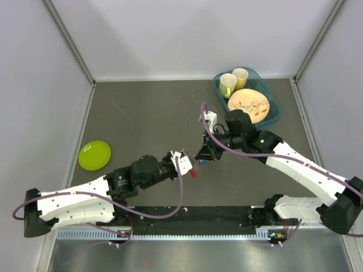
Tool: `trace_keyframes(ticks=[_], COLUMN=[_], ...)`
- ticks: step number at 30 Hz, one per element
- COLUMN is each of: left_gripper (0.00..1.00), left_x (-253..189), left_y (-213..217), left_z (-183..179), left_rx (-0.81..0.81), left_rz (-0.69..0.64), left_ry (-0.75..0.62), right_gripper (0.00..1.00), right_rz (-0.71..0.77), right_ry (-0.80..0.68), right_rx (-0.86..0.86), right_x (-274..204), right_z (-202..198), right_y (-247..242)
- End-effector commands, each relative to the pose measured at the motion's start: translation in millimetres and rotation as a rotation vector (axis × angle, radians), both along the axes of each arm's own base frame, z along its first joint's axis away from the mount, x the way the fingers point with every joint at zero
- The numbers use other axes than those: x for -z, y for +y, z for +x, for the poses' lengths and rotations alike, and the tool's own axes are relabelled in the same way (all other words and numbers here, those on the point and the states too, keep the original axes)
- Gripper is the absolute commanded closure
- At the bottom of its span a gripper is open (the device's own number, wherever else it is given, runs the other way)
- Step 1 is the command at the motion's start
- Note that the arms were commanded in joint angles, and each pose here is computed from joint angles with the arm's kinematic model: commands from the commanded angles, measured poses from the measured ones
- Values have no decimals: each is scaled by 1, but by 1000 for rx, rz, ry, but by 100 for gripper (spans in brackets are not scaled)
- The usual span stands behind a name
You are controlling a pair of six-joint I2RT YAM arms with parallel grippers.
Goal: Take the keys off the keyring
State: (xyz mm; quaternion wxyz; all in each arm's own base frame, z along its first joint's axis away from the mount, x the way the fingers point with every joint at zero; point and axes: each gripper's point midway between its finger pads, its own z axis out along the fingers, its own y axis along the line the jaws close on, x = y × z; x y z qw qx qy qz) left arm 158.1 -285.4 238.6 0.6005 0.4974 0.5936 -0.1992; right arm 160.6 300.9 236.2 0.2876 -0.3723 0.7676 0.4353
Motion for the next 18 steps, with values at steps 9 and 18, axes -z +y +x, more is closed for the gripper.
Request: trace_keyframes(ticks=[9,18], left_gripper=[100,100], left_x=[-40,-38], left_y=[-21,-20], left_z=[-2,-18], left_rx=[69,141], left_rz=[-111,-131], left_ry=[-88,-60], right_gripper=[100,100], right_rz=[67,90], right_ry=[-66,-26], right_rx=[-7,186], right_x=[-51,-62], right_z=[-3,40], right_y=[23,10])
